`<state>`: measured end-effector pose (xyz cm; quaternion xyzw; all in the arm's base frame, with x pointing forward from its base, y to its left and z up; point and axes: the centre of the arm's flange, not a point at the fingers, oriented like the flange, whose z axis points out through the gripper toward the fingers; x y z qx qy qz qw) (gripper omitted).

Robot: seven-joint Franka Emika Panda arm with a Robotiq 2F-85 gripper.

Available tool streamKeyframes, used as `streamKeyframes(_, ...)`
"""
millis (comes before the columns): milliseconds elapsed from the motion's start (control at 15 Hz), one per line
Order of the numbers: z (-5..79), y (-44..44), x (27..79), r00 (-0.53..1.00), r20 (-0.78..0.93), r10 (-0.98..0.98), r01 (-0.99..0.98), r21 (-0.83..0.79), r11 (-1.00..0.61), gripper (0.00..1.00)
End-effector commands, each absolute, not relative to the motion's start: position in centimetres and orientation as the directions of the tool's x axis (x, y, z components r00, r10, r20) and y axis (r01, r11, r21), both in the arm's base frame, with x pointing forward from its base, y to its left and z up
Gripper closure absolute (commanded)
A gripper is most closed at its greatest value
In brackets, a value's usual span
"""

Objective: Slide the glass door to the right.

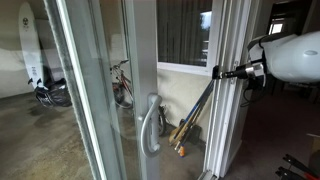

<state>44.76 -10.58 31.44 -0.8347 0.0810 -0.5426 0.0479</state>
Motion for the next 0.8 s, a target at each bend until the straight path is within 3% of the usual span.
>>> streamKeyframes(0,30.4,-9.3,40.6,0.452,0.884,-0.115,-0.008,-0.125,-0.992,1.0)
streamKeyframes(200,29.9,-7.9,39.4,0.469,0.879,-0.089,0.026,-0.115,-0.993,1.0)
streamKeyframes(267,29.6,-8.7,41.3,0.464,0.876,-0.133,-0.013,-0.144,-0.99,0.74)
streamKeyframes(333,29.5,-8.4,41.1,0.467,0.875,-0.129,-0.007,-0.142,-0.99,0.97)
streamKeyframes(600,29.5,-8.5,41.4,0.467,0.875,-0.129,-0.008,-0.142,-0.99,0.74)
streamKeyframes(733,29.5,-8.5,41.4,0.467,0.875,-0.13,-0.01,-0.142,-0.99,0.74)
